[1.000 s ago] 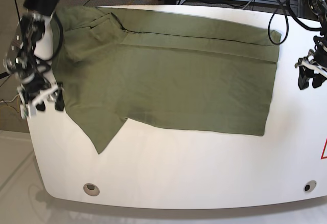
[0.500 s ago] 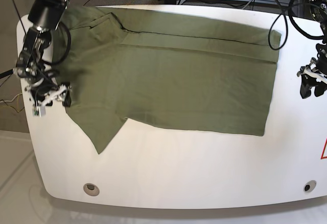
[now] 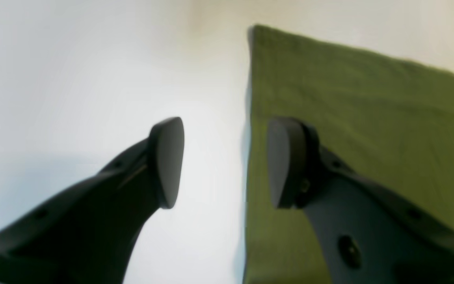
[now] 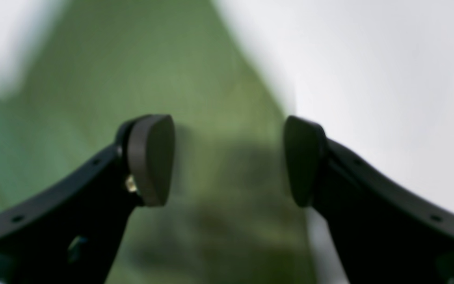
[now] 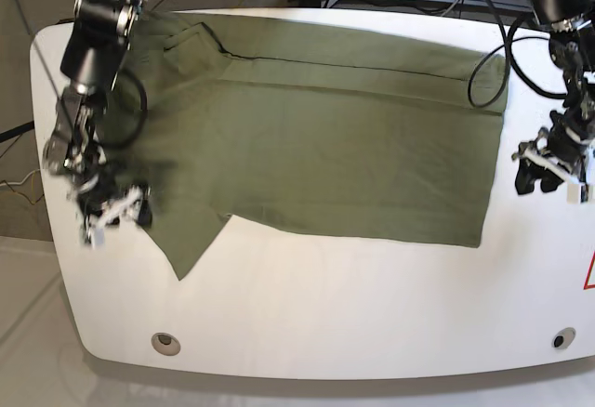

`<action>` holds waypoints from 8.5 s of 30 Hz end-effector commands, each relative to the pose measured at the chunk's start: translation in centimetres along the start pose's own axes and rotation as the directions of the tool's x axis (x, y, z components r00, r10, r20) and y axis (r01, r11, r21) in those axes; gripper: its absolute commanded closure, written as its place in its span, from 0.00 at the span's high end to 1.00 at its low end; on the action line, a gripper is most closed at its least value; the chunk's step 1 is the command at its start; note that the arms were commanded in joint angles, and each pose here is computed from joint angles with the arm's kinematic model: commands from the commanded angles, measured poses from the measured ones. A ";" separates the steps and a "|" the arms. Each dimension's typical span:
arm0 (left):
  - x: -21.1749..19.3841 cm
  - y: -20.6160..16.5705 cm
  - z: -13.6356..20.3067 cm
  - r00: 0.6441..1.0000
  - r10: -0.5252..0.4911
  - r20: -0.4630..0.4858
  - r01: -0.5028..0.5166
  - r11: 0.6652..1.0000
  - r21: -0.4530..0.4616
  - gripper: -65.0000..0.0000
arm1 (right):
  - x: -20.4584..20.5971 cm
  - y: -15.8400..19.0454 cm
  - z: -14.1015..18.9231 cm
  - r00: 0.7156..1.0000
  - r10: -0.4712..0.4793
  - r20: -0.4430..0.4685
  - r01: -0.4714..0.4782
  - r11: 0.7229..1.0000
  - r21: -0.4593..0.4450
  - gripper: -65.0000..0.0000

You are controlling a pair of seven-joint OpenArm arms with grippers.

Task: Fold the T-shirt properly
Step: 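Release the edge and move both grippers to the shirt's hem corners, then position both grippers at the hem edge and close on it, then lift the hem and fold it over the shirt toward the collar fold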

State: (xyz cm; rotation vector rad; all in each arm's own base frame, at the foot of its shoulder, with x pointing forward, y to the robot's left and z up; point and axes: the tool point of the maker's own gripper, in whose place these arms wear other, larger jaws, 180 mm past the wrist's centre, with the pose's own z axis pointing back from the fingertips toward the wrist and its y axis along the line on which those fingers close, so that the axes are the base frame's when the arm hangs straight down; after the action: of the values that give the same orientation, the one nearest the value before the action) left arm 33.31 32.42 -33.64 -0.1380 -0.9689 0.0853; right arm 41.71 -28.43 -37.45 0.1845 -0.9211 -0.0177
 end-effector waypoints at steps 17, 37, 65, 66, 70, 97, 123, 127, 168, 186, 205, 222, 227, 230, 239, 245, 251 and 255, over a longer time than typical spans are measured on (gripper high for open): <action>4.7 0.4 -5.1 0.996 0.060 0.062 -0.058 0.998 -0.031 0.47 | 2.8 -1.2 -1.3 0.997 -0.047 0.054 0.047 0.999 -0.004 0.64; 4.1 -0.7 -4.2 0.998 -0.046 0.034 0.047 0.998 -0.042 0.48 | 0.9 -1.1 -1.5 0.999 -0.038 -0.012 0.038 0.999 -0.036 0.65; 2.0 1.1 -6.5 0.998 0.063 -0.030 -0.063 0.998 -0.018 0.51 | -0.6 0.1 -2.3 0.997 -0.058 -0.054 0.058 0.998 0.002 0.65; 1.9 1.2 -6.4 0.998 0.062 -0.030 -0.063 0.998 -0.016 0.52 | -0.7 0.2 -2.3 0.997 -0.059 -0.055 0.059 0.998 0.003 0.65; 2.0 1.0 -6.5 0.998 0.051 -0.031 -0.052 0.998 -0.019 0.53 | -1.1 0.9 -2.7 0.996 -0.065 -0.054 0.066 0.998 0.015 0.65; 0.0 1.0 -8.1 0.990 0.117 -0.082 -0.119 0.993 -0.021 0.53 | -1.6 1.8 -3.0 0.996 -0.070 -0.056 0.072 0.997 0.032 0.64; -0.6 -1.1 -8.9 0.987 0.128 -0.097 -0.134 0.989 -0.061 0.53 | -1.1 1.5 -2.9 0.997 -0.070 -0.030 0.071 0.997 0.030 0.64; -0.7 -1.1 -8.9 0.987 0.125 -0.101 -0.132 0.989 -0.063 0.53 | -1.1 1.6 -2.9 0.997 -0.072 -0.029 0.073 0.997 0.033 0.64; -2.1 -2.1 -9.3 0.983 0.134 -0.125 -0.145 0.986 -0.083 0.52 | -1.9 1.4 -2.8 0.997 -0.071 -0.041 0.073 0.997 0.029 0.64; -2.6 -3.1 -9.6 0.981 0.138 -0.140 -0.152 0.984 -0.096 0.50 | -2.4 1.7 -2.8 0.996 -0.070 -0.057 0.072 0.997 0.036 0.47; -2.5 -3.8 -9.9 0.980 0.147 -0.134 -0.162 0.981 -0.108 0.48 | -2.3 1.7 -2.8 0.997 -0.067 -0.042 0.069 0.997 0.039 0.16; -1.9 -3.8 -10.1 0.981 0.152 -0.118 -0.165 0.980 -0.112 0.49 | -2.5 1.9 -2.8 0.996 -0.075 -0.039 0.077 0.996 0.044 0.05; -1.8 -3.8 -10.1 0.982 0.152 -0.116 -0.165 0.980 -0.112 0.49 | -2.6 1.8 -2.8 0.996 -0.076 -0.041 0.078 0.996 0.043 0.02; -1.9 -3.8 -10.1 0.981 0.154 -0.115 -0.167 0.980 -0.112 0.48 | -2.7 1.9 -2.8 0.996 -0.077 -0.043 0.079 0.996 0.045 0.01; -1.7 -4.0 -10.2 0.982 0.162 -0.100 -0.174 0.978 -0.118 0.14 | -2.3 2.0 -2.8 0.997 -0.073 -0.032 0.074 0.996 0.047 0.00; -2.0 -4.0 -10.1 0.981 0.160 -0.114 -0.173 0.978 -0.119 0.08 | -2.5 2.0 -2.8 0.997 -0.070 -0.036 0.071 0.996 0.045 0.00; -1.8 -4.1 -10.2 0.981 0.158 -0.111 -0.171 0.978 -0.122 0.11 | -2.3 2.0 -2.8 0.997 -0.068 -0.032 0.070 0.997 0.046 0.00; -1.5 -4.1 -10.2 0.983 0.157 -0.100 -0.168 0.978 -0.124 0.02 | -2.3 2.1 -2.9 0.997 -0.070 -0.030 0.072 0.996 0.047 0.00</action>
State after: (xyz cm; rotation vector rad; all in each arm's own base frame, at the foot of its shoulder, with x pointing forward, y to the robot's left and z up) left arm 39.76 26.77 -41.58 -0.3485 -0.8284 0.1782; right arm 41.39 -25.11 -42.10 0.2764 -0.8494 -0.0702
